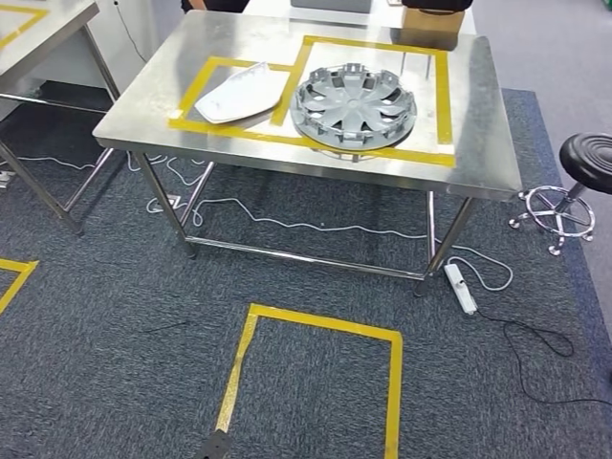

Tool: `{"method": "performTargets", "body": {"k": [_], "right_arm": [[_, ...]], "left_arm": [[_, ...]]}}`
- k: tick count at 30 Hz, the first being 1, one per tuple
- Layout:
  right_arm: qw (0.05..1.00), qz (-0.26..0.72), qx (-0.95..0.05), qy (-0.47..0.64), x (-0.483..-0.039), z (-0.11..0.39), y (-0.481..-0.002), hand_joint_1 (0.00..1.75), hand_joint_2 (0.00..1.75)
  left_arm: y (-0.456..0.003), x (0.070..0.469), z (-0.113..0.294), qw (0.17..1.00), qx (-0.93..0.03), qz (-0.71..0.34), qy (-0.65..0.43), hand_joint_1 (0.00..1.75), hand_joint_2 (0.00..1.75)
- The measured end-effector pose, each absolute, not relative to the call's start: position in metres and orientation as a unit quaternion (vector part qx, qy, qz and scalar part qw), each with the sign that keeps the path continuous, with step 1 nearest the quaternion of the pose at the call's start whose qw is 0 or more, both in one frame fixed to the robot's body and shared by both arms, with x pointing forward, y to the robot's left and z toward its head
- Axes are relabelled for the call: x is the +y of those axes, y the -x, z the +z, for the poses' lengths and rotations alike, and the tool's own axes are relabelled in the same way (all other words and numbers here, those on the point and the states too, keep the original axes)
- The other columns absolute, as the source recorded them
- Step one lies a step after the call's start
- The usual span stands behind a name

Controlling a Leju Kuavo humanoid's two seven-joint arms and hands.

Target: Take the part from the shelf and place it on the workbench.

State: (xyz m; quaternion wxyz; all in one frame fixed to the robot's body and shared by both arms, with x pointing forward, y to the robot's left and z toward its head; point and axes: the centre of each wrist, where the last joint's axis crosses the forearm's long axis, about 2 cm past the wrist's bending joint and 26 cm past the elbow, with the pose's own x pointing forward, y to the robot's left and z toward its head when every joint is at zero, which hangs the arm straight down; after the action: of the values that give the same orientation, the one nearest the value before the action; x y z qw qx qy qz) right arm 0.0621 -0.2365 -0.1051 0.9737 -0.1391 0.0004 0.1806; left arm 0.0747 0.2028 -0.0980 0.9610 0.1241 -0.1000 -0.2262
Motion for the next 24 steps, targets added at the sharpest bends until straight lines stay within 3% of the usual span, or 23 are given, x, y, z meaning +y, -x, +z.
{"method": "performTargets", "body": {"k": [24], "right_arm": [[0.953, 0.233, -0.004, 0.193, -0.2363, -0.1047, -0.0609, 0.0, 0.0]], "left_arm": [[-0.0664, 0.2038, -0.0993, 0.949, -0.087, -0.262, -0.151, 0.0, 0.0]]}}
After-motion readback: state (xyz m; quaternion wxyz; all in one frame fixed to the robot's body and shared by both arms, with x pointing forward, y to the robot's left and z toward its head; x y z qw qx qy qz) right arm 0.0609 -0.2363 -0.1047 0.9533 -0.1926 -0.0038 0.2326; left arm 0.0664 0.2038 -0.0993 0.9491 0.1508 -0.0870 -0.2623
